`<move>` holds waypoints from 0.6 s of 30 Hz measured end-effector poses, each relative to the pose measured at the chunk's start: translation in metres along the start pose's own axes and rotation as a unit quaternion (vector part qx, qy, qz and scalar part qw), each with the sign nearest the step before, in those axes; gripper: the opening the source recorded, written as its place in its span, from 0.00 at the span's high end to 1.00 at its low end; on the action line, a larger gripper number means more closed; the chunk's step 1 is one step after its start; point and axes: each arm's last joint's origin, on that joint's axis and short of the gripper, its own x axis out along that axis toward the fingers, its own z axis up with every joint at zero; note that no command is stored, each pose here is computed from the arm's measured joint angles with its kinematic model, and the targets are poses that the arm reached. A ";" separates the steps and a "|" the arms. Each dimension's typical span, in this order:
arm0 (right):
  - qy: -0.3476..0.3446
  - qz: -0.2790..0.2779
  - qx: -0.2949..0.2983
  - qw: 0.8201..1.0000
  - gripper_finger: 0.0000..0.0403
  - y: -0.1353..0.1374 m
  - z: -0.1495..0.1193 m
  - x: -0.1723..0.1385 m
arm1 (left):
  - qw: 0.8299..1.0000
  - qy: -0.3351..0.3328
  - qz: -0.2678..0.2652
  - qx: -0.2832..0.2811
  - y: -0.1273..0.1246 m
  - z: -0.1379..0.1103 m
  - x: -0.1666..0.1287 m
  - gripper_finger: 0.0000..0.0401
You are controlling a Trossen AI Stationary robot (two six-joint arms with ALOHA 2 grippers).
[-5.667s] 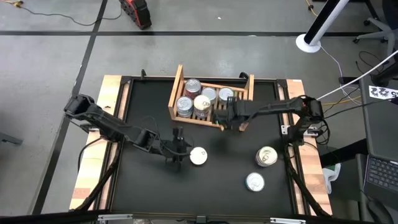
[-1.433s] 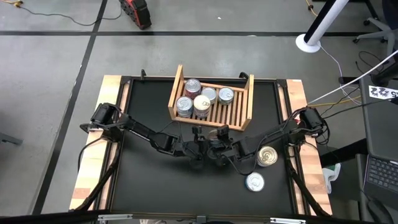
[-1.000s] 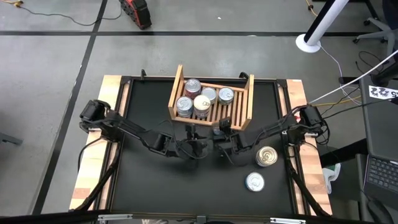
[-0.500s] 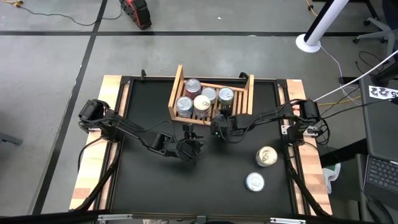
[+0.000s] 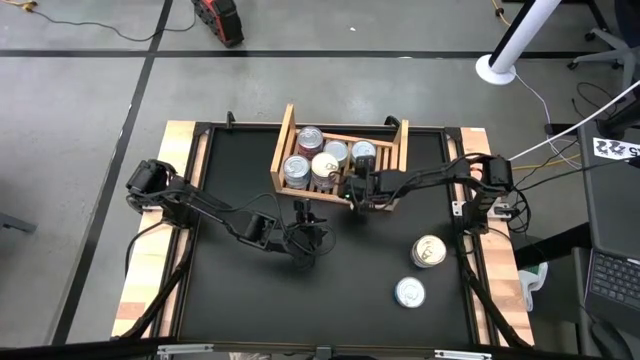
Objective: Stack canned seafood by type on shelf
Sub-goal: Put the blue tuna can on the shelf
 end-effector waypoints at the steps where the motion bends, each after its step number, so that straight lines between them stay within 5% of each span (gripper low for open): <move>1: 0.000 0.006 0.001 1.000 0.43 -0.001 0.000 0.001 | 1.000 0.000 0.000 0.000 0.000 0.000 0.000 0.62; 18: -0.025 0.060 -0.018 0.998 0.30 0.000 0.001 0.002 | 1.000 0.001 0.000 -0.004 0.000 0.000 0.000 0.62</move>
